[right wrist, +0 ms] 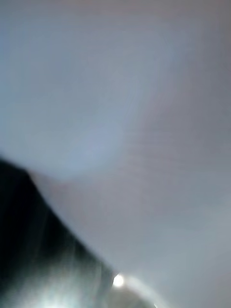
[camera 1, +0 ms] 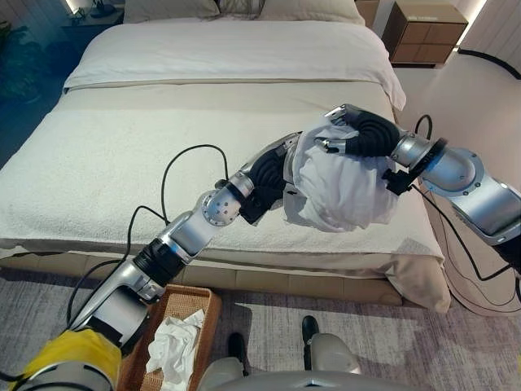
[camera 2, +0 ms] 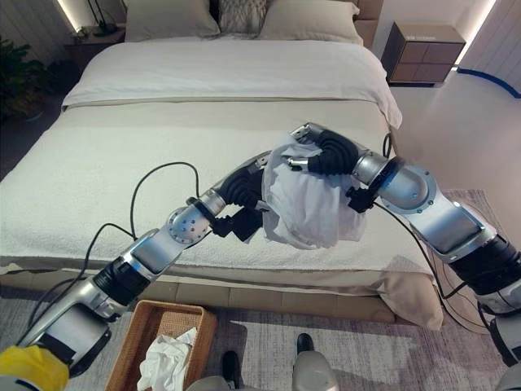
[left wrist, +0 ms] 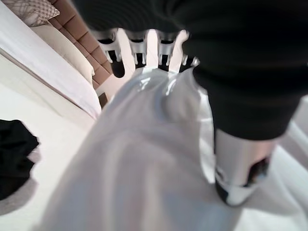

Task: Pick up clothes into the bucket

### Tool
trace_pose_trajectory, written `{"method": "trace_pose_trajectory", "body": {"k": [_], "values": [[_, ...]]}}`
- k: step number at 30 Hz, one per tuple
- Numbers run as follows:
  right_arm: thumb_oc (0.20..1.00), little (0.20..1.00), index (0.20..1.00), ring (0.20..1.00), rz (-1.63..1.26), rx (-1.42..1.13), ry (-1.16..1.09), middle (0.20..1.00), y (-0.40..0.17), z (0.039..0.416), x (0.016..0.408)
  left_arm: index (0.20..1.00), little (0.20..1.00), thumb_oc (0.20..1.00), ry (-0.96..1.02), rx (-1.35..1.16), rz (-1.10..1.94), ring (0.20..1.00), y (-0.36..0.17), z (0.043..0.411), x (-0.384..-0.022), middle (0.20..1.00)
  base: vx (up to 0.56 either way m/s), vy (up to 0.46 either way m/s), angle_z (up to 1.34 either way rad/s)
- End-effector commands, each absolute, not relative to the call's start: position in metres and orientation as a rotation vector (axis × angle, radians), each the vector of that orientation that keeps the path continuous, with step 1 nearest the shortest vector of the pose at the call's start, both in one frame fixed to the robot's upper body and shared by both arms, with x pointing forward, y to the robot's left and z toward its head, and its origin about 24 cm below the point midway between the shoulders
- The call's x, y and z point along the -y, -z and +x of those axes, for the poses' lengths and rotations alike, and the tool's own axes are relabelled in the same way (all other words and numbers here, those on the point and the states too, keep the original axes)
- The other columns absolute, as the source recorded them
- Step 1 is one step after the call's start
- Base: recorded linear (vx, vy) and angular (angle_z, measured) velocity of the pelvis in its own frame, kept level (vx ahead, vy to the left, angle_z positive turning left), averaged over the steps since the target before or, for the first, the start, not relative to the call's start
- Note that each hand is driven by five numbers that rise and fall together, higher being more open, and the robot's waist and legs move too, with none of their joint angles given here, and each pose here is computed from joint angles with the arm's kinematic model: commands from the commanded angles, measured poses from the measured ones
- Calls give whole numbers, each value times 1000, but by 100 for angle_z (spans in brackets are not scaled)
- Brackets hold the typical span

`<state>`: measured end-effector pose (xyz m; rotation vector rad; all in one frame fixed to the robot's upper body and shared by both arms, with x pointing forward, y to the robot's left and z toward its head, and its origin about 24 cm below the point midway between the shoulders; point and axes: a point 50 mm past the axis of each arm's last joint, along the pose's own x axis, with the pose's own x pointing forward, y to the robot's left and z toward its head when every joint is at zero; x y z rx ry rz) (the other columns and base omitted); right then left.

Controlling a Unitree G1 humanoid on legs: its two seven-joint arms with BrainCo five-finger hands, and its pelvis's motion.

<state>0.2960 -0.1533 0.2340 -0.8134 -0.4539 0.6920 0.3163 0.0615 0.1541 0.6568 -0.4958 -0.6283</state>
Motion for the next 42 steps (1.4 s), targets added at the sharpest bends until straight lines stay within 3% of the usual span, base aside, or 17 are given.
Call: {"method": "trace_pose_trajectory", "body": {"k": [1,7,8,10,20,21,22,34,42], "values": [[200,200,200,200,-634,654,-862,200,-262,275,115,1000,1000,1000,679,569,582,1000,-163,310,-41,1000,0,0,0],[200,200,200,200,-535,633,-944,200,-258,269,104,1000,1000,1000,665,532,515,1000,-157,309,-37,1000,2,-3,1],[200,200,200,200,-515,633,-949,200,-257,268,104,796,796,796,661,520,506,796,-154,309,-38,796,0,0,0],[200,200,200,200,-492,636,-949,200,-257,267,104,200,200,200,654,495,464,200,-150,309,-39,200,0,0,0],[200,200,200,200,-408,627,-849,200,-248,272,115,200,200,200,701,174,-2,200,-101,293,-38,200,0,0,0],[752,752,752,752,-392,625,-813,752,-245,273,119,200,200,200,700,140,-41,200,-95,291,-38,200,0,0,0],[1000,1000,1000,1000,-380,625,-772,1000,-242,275,124,200,200,200,705,111,-71,200,-89,288,-37,200,13,-3,3],[1000,1000,1000,1000,-250,536,-363,1000,-190,279,174,200,200,200,602,-100,-290,200,-41,263,-60,200,-2,-2,6],[1000,1000,1000,1000,-175,327,-8,1000,-124,259,228,200,200,200,350,-164,-355,200,-13,235,-132,200,-22,5,8]]}}
